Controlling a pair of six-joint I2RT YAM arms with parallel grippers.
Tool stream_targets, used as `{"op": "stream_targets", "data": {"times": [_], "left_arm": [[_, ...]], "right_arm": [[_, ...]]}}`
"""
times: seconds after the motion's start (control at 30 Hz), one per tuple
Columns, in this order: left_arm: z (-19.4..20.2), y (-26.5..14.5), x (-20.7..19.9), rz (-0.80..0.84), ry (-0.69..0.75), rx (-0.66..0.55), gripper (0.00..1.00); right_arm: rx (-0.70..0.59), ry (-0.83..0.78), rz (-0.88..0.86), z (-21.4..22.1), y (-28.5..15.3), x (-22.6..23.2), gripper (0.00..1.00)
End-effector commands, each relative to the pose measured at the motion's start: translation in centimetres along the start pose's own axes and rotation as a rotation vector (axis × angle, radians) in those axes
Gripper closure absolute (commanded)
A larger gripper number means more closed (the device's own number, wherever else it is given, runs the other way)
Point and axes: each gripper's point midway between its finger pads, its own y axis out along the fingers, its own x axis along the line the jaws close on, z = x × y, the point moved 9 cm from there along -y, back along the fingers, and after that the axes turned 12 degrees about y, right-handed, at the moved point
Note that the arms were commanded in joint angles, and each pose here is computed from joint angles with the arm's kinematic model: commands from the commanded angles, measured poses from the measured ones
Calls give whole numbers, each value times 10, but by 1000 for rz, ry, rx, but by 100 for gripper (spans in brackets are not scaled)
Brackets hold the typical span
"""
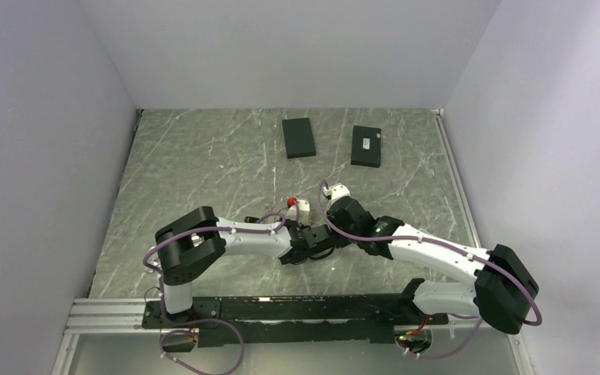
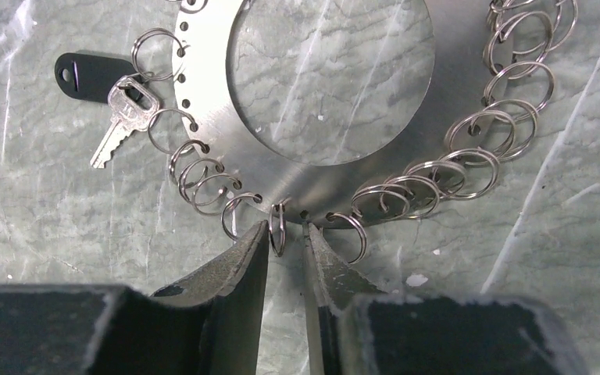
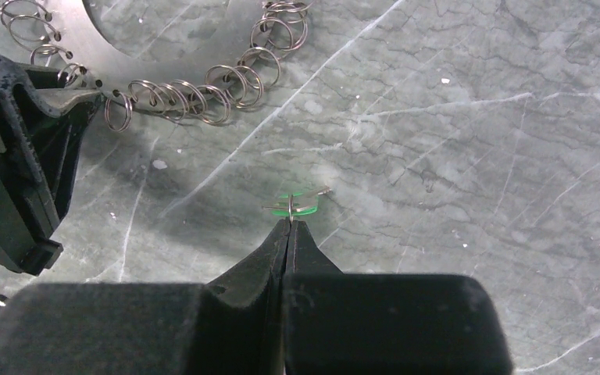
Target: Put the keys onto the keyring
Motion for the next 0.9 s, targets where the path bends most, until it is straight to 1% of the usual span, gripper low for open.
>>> {"op": "stream_targets", "data": {"times": [0.0,0.13,0.4,0.43,0.57,0.6,0.77,0.87], "left_arm": [[2,-6,3,26,-38,-20,74],[4,-5,4,23,-36,-17,77],[4,-8,4,42,-39,-27,79],[4,-8,4,46,-39,-30,79],[5,-13,5,40,-33,-37,70],[5,-13,5,41,-31,-41,70],[7,-17,4,61,-21,-65,71],[9,-19,4,59,-14,-80,75]], "right_arm": [[-46,13,-35,-6,-3,3,100],[-48,15,-36,-6,-4,3,100],[-46,14,-37,-6,-4,3,100],[-46,14,-36,-5,-4,3,100],[-46,15,-38,-6,-4,3,100],[-47,14,-39,-6,-4,4,100],[-47,16,-44,-5,-5,4,100],[-50,18,-47,-6,-6,4,100]]}}
